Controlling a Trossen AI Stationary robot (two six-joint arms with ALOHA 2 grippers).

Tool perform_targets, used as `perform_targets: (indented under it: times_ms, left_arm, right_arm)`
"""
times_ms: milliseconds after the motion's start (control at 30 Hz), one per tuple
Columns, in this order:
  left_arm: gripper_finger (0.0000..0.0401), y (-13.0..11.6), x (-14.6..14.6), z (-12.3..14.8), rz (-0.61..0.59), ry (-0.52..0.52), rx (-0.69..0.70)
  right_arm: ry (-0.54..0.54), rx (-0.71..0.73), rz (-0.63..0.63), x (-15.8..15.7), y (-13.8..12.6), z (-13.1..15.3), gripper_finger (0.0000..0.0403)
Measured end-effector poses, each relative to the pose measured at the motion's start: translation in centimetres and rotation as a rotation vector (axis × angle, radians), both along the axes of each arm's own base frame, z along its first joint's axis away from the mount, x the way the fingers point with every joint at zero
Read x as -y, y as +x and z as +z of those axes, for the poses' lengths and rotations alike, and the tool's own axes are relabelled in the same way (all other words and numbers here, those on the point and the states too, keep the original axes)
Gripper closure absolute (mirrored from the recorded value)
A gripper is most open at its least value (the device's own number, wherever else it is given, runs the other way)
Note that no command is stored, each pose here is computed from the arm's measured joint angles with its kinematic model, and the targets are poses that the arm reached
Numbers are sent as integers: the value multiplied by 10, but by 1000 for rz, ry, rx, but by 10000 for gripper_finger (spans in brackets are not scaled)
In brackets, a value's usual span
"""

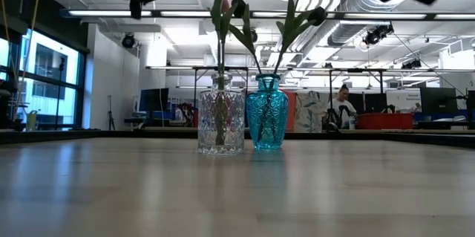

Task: Sort flowers into vase by color
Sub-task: Return to Home Position

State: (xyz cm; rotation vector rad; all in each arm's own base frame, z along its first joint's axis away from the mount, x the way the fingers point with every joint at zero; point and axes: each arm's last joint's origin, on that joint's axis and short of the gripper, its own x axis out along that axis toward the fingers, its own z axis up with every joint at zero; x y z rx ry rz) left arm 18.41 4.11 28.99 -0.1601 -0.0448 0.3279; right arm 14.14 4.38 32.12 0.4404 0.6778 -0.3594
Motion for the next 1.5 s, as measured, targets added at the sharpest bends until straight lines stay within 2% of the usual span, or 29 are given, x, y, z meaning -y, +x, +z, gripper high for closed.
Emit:
perform_targets:
  times_ms: [133, 267, 500, 633, 767, 967, 1200, 1333, 1500]
  left_arm:
    - [401, -3, 11, -32, -69, -91, 96]
    - [401, -12, 19, -66, -79, -186, 157]
    - [401, -32, 23, -103, -24, -211, 171]
    - [401, -43, 24, -115, -25, -237, 182]
    - [401, -46, 24, -111, -39, -209, 205]
    - [401, -49, 25, -106, -37, -129, 217]
    - [401, -49, 26, -106, -105, -198, 230]
    - [401, -48, 28, -107, -171, -130, 198]
    - [401, -48, 29, -109, -167, -74, 156]
  right_arm:
    - [101, 151, 21, -8, 4, -30, 395]
    - [154, 238, 72, -12, 11, -38, 399]
    - [60, 237, 149, -13, 12, -32, 401]
    - [33, 266, 115, -11, 12, -25, 402]
    - [10, 286, 77, -10, 12, -21, 402]
    - [19, 279, 92, -10, 12, -21, 402]
    - [20, 279, 93, -10, 12, -21, 402]
    - [20, 279, 93, -10, 12, -21, 402]
    - [34, 282, 80, -10, 12, -21, 402]
